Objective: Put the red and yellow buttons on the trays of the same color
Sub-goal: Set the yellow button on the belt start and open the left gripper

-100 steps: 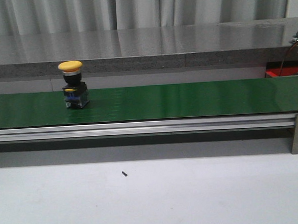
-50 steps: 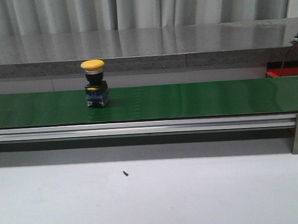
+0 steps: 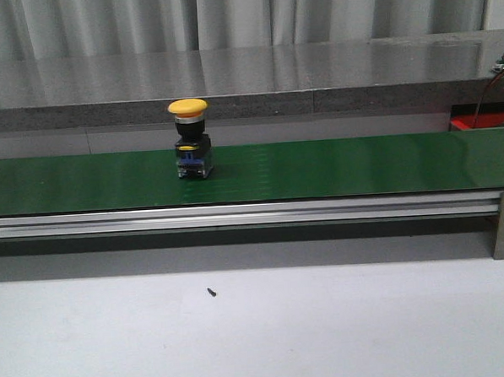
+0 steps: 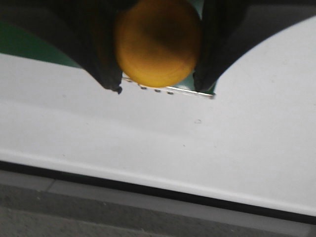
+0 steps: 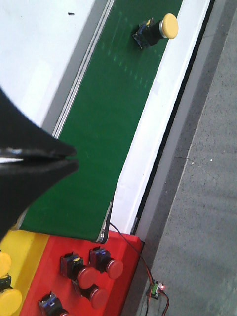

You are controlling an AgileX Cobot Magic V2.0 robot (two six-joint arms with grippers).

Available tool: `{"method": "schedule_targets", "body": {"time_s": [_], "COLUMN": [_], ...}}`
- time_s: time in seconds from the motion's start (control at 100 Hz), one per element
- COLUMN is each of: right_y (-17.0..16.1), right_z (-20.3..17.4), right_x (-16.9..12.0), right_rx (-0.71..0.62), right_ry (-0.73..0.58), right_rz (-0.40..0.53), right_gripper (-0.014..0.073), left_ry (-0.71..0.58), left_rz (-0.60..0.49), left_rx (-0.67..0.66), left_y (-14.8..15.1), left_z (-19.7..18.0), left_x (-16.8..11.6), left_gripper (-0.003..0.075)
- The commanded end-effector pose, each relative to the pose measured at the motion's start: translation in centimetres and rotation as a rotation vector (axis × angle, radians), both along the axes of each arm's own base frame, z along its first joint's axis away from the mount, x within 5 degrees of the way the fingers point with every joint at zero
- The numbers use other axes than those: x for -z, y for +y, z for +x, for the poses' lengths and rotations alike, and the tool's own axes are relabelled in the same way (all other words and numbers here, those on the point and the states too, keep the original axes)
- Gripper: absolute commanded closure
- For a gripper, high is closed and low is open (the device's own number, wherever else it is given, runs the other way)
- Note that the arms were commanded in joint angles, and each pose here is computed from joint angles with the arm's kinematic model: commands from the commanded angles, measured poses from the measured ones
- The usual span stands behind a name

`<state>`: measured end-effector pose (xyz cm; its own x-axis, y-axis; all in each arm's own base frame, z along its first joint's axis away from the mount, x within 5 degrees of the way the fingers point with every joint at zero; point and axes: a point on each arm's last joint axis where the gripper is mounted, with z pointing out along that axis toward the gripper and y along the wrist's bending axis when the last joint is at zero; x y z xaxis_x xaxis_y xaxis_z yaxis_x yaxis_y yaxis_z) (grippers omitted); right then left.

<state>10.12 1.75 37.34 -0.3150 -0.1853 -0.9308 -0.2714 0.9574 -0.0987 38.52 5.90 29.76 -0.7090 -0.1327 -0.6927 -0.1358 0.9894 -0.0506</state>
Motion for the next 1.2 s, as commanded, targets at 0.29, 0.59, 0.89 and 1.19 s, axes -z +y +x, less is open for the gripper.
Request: {"method": "schedule_targets", "body": {"time_s": [0.29, 0.59, 0.89, 1.19], "right_y": [-0.1, -0.1, -0.1, -0.1], "right_z": [0.1, 0.1, 0.1, 0.1], "right_x": [-1.1, -1.1, -1.1, -1.1], "right_rx": [0.024, 0.024, 0.024, 0.024], "right_ry": [-0.074, -0.074, -0.074, -0.074], "right_rz": [0.013, 0.013, 0.013, 0.013], "right_gripper": [0.0691, 0.0691, 0.0691, 0.0691], "left_ry": [-0.061, -0.038, -0.058, -0.24], "left_rz": [0.003, 0.0, -0.017, -0.012], "left_rx": [0.069, 0.07, 0.075, 0.156], "left_y": [-3.5, -3.5, -3.8, -7.0], "left_z": [-1.4, -1.7, -1.6, -3.5], "left_x": [1.8, 2.5, 2.2, -2.8], "left_gripper": [0.0712, 0.0685, 0.0117, 0.0041]}}
